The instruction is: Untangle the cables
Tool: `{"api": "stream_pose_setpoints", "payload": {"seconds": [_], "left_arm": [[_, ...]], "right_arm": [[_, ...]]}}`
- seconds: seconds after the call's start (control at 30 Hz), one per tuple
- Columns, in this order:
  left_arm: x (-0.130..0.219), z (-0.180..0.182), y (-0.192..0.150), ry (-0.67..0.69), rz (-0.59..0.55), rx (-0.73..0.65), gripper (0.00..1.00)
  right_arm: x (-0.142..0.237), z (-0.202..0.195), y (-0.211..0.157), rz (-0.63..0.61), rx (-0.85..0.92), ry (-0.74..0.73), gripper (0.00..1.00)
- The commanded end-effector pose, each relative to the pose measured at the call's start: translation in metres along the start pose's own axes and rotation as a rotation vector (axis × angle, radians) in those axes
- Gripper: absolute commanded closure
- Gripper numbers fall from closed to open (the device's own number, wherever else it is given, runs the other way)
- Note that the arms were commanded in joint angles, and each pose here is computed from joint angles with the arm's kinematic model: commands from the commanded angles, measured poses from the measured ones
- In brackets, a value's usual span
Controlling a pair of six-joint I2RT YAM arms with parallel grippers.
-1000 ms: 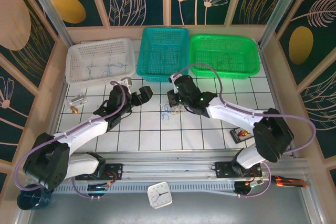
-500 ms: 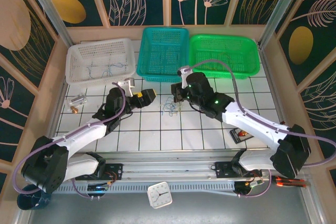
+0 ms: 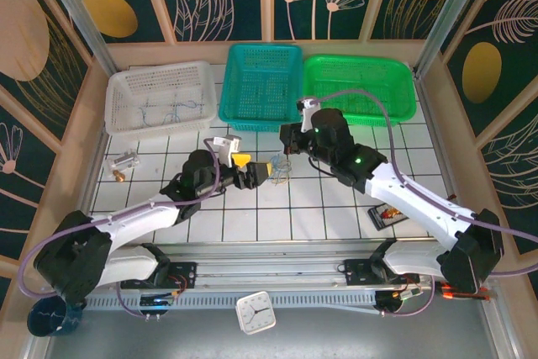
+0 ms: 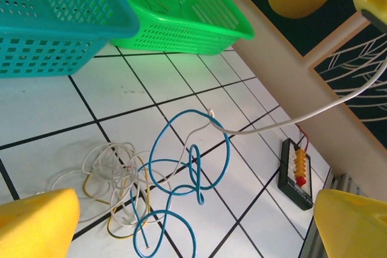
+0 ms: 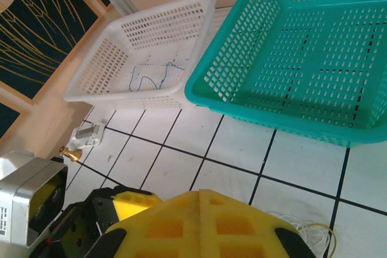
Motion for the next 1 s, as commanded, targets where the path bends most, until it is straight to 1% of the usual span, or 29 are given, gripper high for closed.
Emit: {"api": "stream_pose_setpoints", "payload": {"seconds": [0.0,0.17,0.4,0.5,0.67,0.87,0.97], "left_arm": [[-0.005,-0.012,0.016,-0.046,-0.063,-0.082,0.01],[-0.017,-0.019,0.020,-0.069,-0.041,-0.124,0.01],[-0.035,-0.024,0.021,-0.092,-0.031,-0.141,0.01],[-0.043,-0.023,0.023,-0.090,-0.033,-0.140,0.03],[-0.056,-0.013,0.018,-0.070,-0.029,-0.128,0.15],[-0.065,0.006,-0.006,-0.043,0.025,-0.096,0.37],[-0.066,0.016,-0.022,-0.029,0.060,-0.072,0.42]], "right_arm": [[0.010,0.014,0.022,-0.071,-0.035,0.072,1.00],[0.010,0.017,0.023,-0.068,-0.048,0.095,1.00],[0.011,0.026,0.025,-0.070,-0.081,0.155,1.00],[0.013,0.031,0.028,-0.078,-0.096,0.182,1.00],[0.026,0.043,0.042,-0.122,-0.125,0.247,1.00],[0.049,0.055,0.069,-0.212,-0.155,0.303,1.00],[0.058,0.059,0.081,-0.259,-0.165,0.326,1.00]]}}
Point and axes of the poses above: each hand's point on the last joint's axis, 136 mm out from that joint toward the fingers, its own x axis back along the fingers, its own z axis along the line the jaws close on, y = z × x, the point moved 5 cm from there along x, back along the fingers, and after that the axes turned 2 degrees about x, right-handed, at the moved point
